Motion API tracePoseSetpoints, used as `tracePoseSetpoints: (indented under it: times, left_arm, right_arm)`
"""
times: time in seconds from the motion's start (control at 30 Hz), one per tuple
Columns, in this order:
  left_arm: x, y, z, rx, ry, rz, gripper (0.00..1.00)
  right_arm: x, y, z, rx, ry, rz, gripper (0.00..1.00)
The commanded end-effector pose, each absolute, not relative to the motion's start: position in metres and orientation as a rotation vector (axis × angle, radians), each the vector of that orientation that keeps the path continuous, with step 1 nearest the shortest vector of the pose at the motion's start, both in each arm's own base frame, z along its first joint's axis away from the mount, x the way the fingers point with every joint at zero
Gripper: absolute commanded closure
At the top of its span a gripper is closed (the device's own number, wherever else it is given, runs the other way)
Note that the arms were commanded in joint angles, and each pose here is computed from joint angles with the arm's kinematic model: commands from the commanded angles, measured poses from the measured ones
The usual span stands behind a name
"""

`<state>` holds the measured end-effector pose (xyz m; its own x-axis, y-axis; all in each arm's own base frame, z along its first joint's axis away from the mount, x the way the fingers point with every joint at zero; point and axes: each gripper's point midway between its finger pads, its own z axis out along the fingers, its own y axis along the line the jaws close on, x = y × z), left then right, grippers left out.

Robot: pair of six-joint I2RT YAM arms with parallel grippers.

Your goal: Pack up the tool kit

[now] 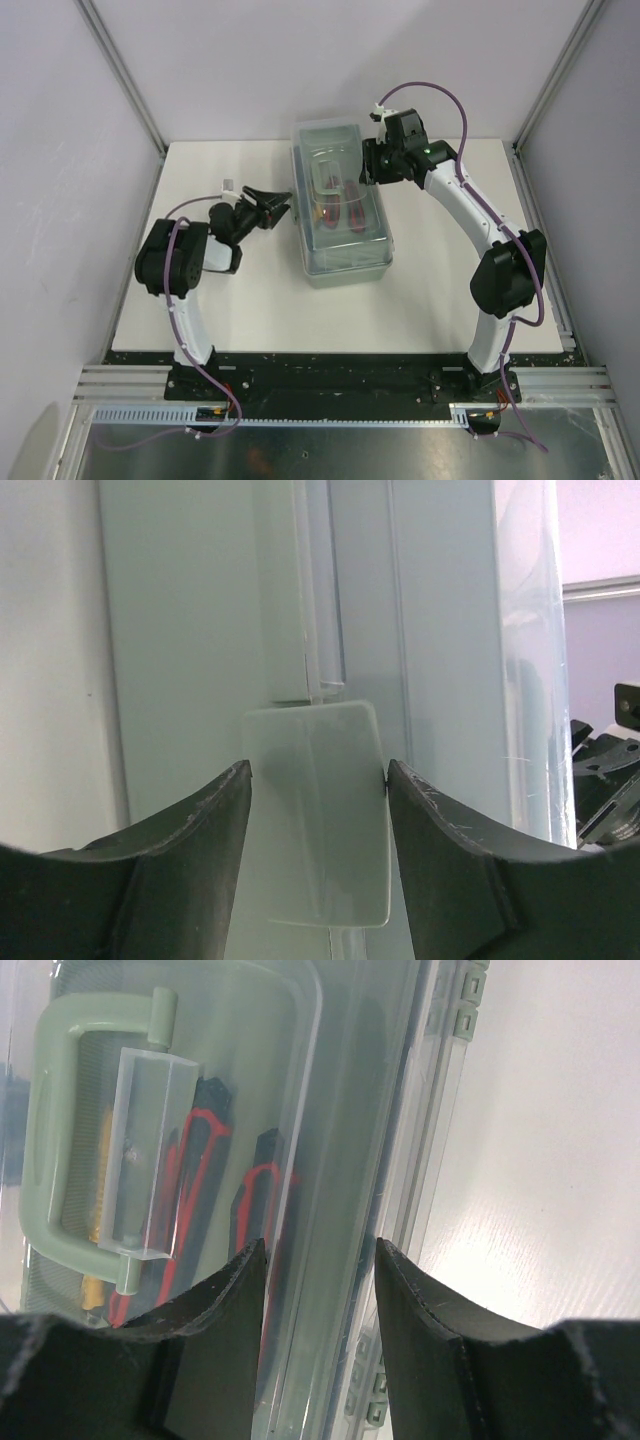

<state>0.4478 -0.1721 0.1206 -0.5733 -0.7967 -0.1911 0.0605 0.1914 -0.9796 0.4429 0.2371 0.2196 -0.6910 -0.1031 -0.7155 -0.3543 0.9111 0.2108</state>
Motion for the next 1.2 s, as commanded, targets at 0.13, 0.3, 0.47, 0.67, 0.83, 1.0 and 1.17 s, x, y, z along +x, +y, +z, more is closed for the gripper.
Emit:
tracePoseSetpoints:
  times: [0.13,0.3,0.47,0.67,0.83,1.0,1.17]
  left_arm:
    - [0.437,-0.206,0.123,-0.630,1.740,-1.587,0.33]
    - [0.433,-0.205,0.122,-0.680,1.699,-1.633,0.31]
    - [0.433,-0.206,0.137,-0.656,1.640,-1.664,0.33]
    - [0.430,-0.213,0.153,-0.618,1.582,-1.734,0.32]
    - [0.426,-0.215,0.170,-0.563,1.535,-1.748,0.35]
    - [0.421,-0.212,0.190,-0.502,1.491,-1.720,0.37]
    - [0.414,-0.210,0.208,-0.448,1.455,-1.698,0.36]
  right_arm:
    - [0.405,0.225,0.128,-0.393,2.624,0.343,0.59]
    - [0.406,0.225,0.128,-0.392,2.623,0.349,0.59]
    - [0.407,0.224,0.129,-0.389,2.621,0.348,0.59]
    - [0.408,0.224,0.130,-0.388,2.619,0.350,0.59]
    - [0.409,0.223,0.130,-0.385,2.618,0.348,0.59]
    - [0.409,0.223,0.130,-0.383,2.617,0.344,0.59]
    - [0.409,0.223,0.131,-0.383,2.618,0.341,0.59]
